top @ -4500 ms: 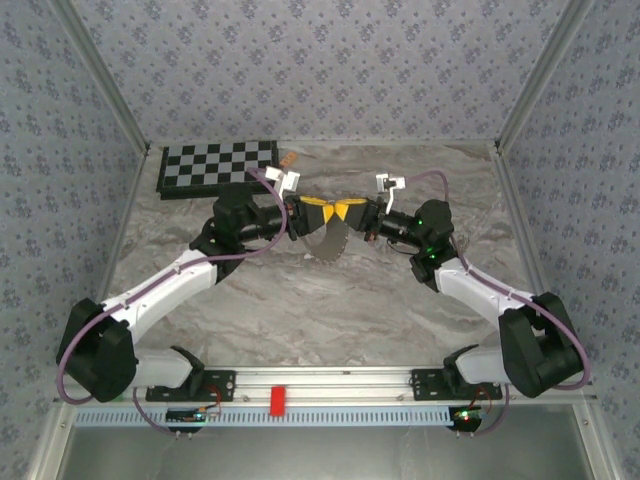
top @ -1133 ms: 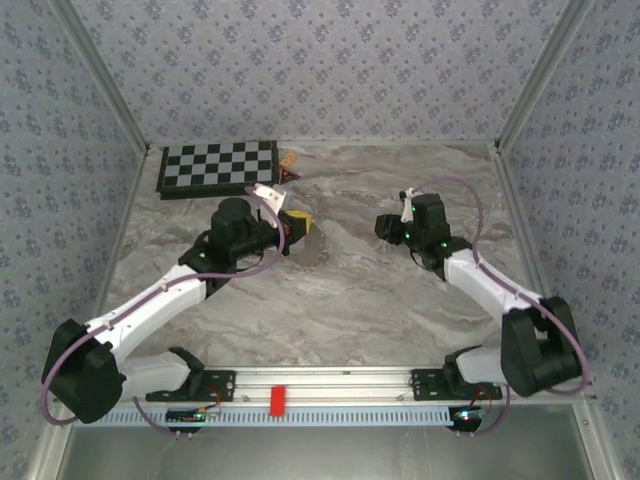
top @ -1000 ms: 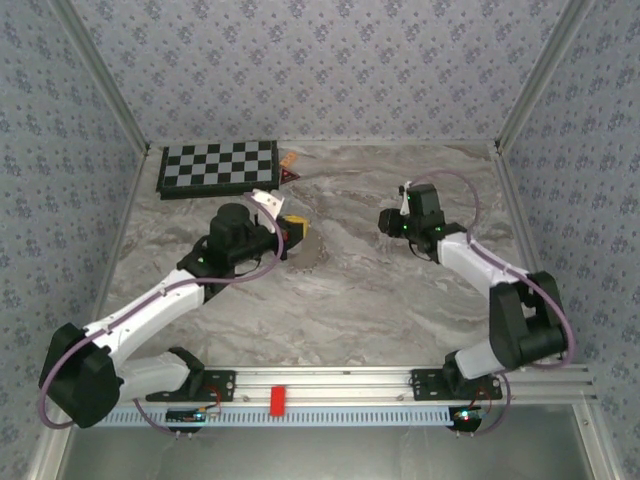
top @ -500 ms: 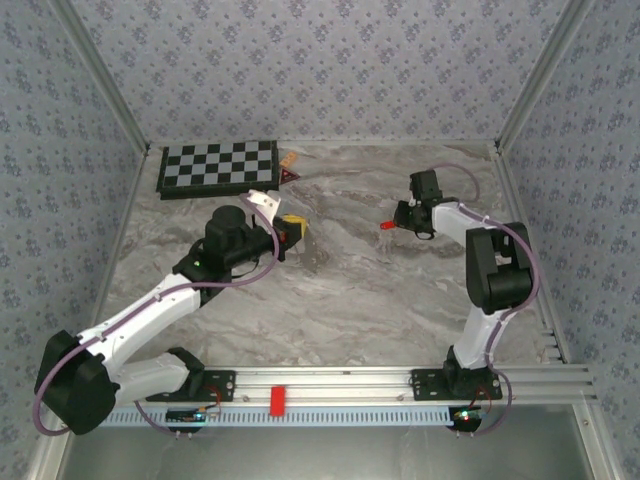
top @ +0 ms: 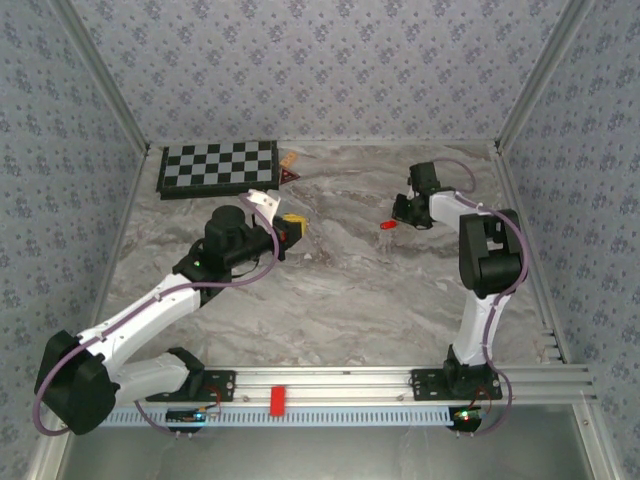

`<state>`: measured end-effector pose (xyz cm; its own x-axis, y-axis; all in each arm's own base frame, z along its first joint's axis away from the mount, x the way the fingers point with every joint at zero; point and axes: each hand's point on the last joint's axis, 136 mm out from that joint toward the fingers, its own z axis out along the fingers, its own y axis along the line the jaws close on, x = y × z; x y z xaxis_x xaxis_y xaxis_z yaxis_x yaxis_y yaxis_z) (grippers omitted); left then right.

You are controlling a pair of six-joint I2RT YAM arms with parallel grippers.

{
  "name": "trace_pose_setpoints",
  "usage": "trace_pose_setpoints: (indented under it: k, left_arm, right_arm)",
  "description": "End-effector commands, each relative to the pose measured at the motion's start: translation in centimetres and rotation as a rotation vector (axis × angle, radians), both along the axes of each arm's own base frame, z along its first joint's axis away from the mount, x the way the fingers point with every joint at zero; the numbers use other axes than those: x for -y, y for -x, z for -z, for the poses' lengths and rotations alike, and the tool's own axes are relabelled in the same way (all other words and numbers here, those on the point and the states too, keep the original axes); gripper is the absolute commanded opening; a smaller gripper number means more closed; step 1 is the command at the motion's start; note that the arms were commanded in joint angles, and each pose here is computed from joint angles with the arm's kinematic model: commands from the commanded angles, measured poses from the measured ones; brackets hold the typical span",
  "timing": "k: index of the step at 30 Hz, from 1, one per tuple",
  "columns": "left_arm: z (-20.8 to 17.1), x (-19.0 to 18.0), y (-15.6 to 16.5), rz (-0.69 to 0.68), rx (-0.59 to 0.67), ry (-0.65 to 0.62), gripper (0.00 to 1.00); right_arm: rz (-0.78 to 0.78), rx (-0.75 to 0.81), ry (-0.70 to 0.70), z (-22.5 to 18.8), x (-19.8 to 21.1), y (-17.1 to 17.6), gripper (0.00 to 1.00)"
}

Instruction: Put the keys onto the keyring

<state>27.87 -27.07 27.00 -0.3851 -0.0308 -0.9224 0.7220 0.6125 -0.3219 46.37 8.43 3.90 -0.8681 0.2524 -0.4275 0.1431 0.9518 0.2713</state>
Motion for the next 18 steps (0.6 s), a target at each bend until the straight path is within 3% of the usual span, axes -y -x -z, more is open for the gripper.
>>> trace_pose_setpoints:
  k: [1, 7, 13, 18]
  left_arm:
    - [-2.0, 0.2, 0.4, 0.015, 0.058, 0.042, 0.0]
    - [-2.1, 0.2, 0.5, 0.02, 0.059, 0.047, 0.0]
    - [-2.3, 0.1, 0.6, 0.019, 0.062, 0.049, 0.0]
    - [-2.5, 0.1, 0.6, 0.021, 0.065, 0.055, 0.0]
  right_arm:
    - [-0.01, -0.046, -0.019, 0.4, -0.1, 0.1, 0.2]
    - [-0.018, -0.074, -0.03, 1.1, -0.3, 0.5, 0.19]
    - [-0.019, -0.064, -0.024, 0.9, -0.2, 0.5, 0.0]
    - [-0.054, 0.037, 0.01, -2.2, -0.9, 0.7, 0.0]
